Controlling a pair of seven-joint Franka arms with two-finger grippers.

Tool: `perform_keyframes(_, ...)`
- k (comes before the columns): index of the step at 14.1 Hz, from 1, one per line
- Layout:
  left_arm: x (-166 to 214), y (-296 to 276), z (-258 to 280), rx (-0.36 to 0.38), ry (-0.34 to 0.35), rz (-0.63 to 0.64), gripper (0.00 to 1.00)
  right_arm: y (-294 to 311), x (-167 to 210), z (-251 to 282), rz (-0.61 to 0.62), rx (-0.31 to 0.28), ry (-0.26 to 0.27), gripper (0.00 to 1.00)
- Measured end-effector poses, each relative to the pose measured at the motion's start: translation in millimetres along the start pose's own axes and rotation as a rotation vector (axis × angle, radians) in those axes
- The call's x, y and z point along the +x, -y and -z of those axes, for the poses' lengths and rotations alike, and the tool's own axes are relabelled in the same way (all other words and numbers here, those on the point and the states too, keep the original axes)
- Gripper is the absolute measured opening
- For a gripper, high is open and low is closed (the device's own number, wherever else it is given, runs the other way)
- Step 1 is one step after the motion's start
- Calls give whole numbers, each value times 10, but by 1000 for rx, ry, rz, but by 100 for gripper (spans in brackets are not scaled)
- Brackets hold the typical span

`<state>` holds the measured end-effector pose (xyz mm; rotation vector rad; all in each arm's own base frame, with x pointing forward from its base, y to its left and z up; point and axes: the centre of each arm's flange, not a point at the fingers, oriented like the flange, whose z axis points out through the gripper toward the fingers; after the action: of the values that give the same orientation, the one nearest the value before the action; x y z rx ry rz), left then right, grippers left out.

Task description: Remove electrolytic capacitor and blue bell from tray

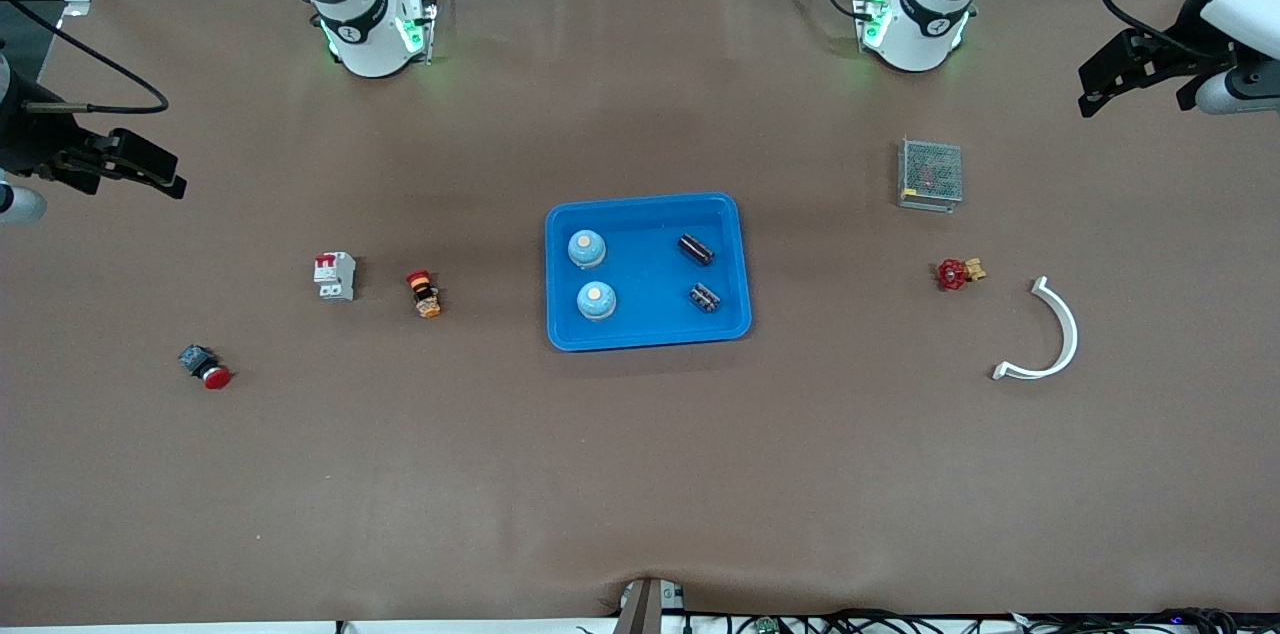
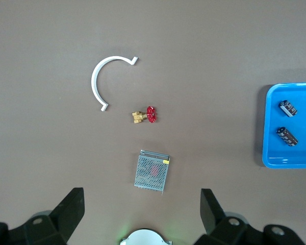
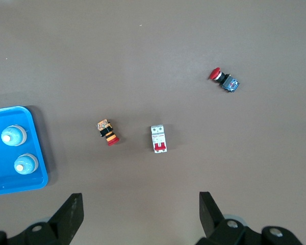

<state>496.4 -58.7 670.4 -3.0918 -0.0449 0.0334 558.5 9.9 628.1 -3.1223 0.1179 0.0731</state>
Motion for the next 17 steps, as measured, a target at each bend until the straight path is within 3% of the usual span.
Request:
perform_keyframes(8, 1, -51, 28, 1, -6, -9, 100, -10, 1, 1, -2, 0, 0, 100)
perform_keyframes(17, 119, -76, -161, 3, 35, -13, 100, -91, 8, 3, -16, 0, 0, 100)
